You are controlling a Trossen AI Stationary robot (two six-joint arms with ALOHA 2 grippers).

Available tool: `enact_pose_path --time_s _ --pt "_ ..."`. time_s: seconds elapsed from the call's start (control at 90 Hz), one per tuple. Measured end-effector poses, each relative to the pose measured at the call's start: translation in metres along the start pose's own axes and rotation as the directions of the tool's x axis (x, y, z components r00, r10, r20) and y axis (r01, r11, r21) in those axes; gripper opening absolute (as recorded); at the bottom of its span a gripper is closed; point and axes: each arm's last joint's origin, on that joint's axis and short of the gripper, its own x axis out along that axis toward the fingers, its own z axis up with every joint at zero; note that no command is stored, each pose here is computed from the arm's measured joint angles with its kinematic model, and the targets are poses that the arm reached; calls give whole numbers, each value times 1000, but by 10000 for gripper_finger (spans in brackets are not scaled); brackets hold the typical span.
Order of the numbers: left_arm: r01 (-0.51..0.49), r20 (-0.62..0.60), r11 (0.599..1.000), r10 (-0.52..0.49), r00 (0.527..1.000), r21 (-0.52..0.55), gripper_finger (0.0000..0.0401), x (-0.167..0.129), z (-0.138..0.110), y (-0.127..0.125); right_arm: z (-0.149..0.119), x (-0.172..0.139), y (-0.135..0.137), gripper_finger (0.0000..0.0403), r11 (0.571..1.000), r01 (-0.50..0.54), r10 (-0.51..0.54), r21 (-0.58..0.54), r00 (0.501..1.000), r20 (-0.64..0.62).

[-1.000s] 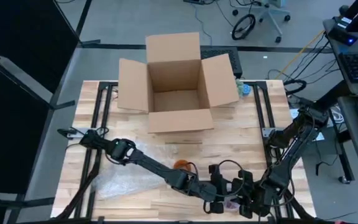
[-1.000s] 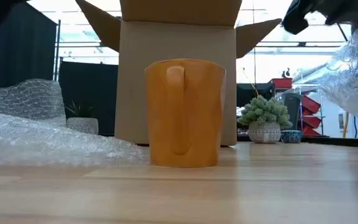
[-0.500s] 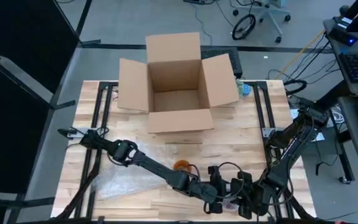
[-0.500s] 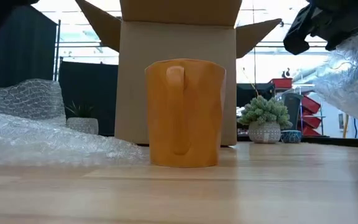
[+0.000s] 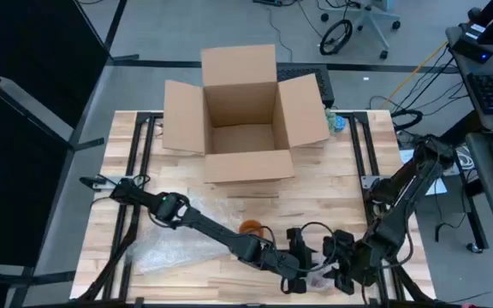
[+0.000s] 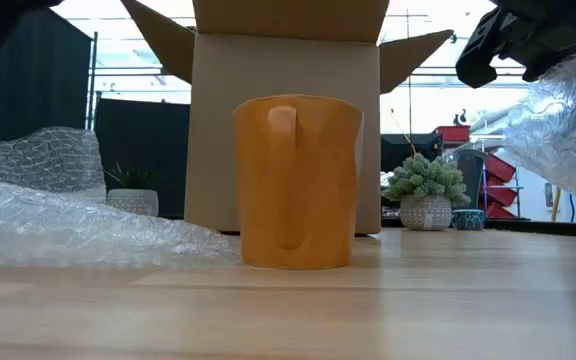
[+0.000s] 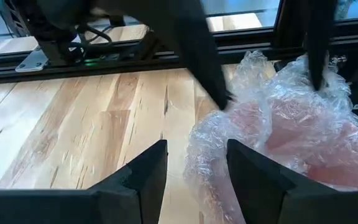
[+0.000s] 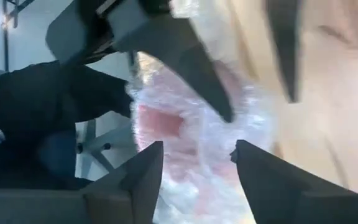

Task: Wrap mug
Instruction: Wrap the pink mug with the transparent bubble wrap

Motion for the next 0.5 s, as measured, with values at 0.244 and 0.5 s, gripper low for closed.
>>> enact_pose_path --time_s 0.244,0.5 --pt "1 0 1000 -1 1000 0 154 0 0 0 2 -13 -24 199 979 204 -204 20 979 -9" --pt "2 -1 1000 -2 1000 1 154 0 0 0 -1 12 -5 197 996 89 -89 -9 996 -12"
